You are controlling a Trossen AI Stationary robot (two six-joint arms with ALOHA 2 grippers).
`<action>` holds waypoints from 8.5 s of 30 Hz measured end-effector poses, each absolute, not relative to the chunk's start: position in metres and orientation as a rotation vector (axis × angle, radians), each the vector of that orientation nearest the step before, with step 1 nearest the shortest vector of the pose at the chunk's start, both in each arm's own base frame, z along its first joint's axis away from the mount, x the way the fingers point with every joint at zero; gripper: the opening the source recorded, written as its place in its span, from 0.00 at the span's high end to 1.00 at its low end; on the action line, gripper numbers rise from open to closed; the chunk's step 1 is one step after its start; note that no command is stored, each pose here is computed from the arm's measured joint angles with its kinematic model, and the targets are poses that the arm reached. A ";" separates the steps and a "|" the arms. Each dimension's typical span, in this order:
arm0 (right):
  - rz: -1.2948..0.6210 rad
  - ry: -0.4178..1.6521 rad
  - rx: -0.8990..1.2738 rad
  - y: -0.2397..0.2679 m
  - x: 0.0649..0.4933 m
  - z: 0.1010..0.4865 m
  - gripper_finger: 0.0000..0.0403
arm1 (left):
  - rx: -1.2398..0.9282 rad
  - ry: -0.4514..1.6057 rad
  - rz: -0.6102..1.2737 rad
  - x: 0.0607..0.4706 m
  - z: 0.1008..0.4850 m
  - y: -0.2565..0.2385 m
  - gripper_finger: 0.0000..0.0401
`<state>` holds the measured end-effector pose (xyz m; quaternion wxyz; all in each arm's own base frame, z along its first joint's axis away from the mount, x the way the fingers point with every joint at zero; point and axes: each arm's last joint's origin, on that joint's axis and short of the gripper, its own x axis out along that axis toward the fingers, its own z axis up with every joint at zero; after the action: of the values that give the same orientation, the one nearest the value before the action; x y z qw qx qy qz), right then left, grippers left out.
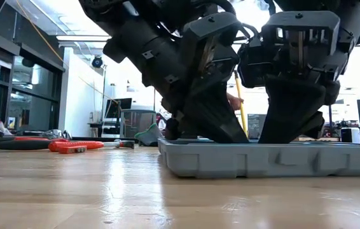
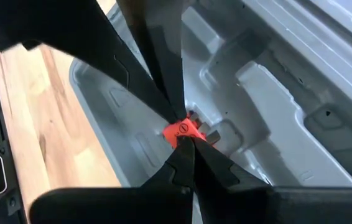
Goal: Prefit tool cases
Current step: Put the screwdriver bit set into the gray tool case
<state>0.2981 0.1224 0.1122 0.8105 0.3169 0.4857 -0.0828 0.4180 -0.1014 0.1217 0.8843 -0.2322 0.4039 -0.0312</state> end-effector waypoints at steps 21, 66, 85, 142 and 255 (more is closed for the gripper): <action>-0.182 0.944 0.658 0.120 0.297 0.130 1.00 | -0.442 0.890 0.042 0.391 0.154 -0.128 1.00; -0.262 0.806 0.665 0.118 0.278 0.177 1.00 | -0.337 0.899 0.191 0.372 0.189 -0.110 1.00; -0.490 0.774 0.720 0.111 0.263 0.182 1.00 | -0.543 1.009 0.595 0.264 0.174 -0.037 1.00; -0.680 0.690 0.712 0.080 0.269 0.181 1.00 | -0.522 1.177 0.359 0.274 0.158 -0.027 1.00; -0.735 0.653 0.647 0.072 0.270 0.181 1.00 | 0.120 1.159 -0.342 0.285 0.113 -0.045 0.76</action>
<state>0.2704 0.0724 0.1811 0.8319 0.3050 0.3079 -0.3466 0.2847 -0.0450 0.1133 0.8211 0.0562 0.5447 -0.1608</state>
